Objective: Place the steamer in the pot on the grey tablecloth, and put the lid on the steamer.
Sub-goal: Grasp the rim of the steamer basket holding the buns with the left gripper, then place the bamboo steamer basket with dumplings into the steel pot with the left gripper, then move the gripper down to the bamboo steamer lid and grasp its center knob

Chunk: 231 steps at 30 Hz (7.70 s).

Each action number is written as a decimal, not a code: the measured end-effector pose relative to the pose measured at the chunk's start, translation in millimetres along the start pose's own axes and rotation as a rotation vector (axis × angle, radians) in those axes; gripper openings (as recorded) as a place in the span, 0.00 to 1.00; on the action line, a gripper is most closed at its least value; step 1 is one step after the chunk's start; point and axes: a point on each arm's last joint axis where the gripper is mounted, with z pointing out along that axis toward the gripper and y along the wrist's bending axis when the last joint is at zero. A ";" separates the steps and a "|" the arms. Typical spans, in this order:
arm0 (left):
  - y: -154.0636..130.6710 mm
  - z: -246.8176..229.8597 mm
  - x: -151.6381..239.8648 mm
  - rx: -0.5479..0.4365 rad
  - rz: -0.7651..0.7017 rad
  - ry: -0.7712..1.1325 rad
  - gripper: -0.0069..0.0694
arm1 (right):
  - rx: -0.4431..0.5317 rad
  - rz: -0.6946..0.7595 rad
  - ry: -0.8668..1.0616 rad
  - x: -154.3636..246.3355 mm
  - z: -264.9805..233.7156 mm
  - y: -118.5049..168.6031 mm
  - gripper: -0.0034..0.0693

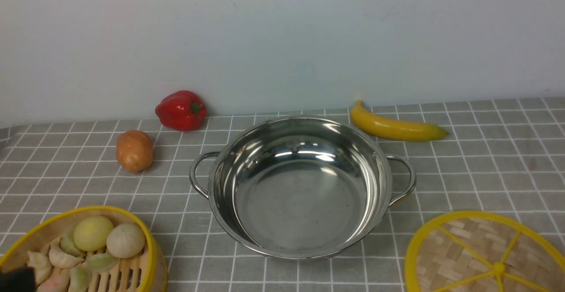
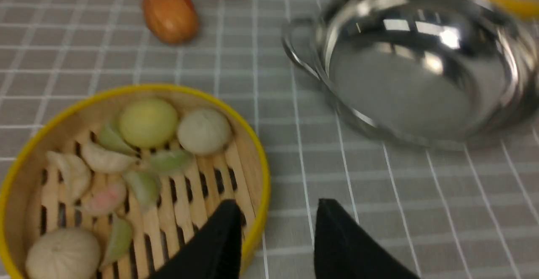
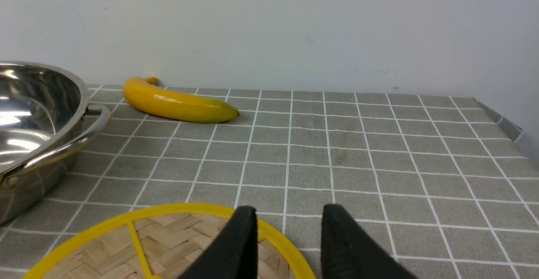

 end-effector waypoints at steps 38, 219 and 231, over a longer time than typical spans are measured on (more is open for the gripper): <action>51.9 184.2 -11.8 0.283 0.057 0.673 0.49 | 0.000 0.000 -0.001 -0.1 0.0 0.0 0.38; -124.3 160.0 -262.4 0.013 0.598 0.142 0.33 | -0.001 0.003 -0.002 -0.2 0.0 0.1 0.38; -116.2 153.5 -260.3 -0.017 0.591 0.143 0.24 | -0.001 0.003 -0.002 -0.2 0.0 0.1 0.38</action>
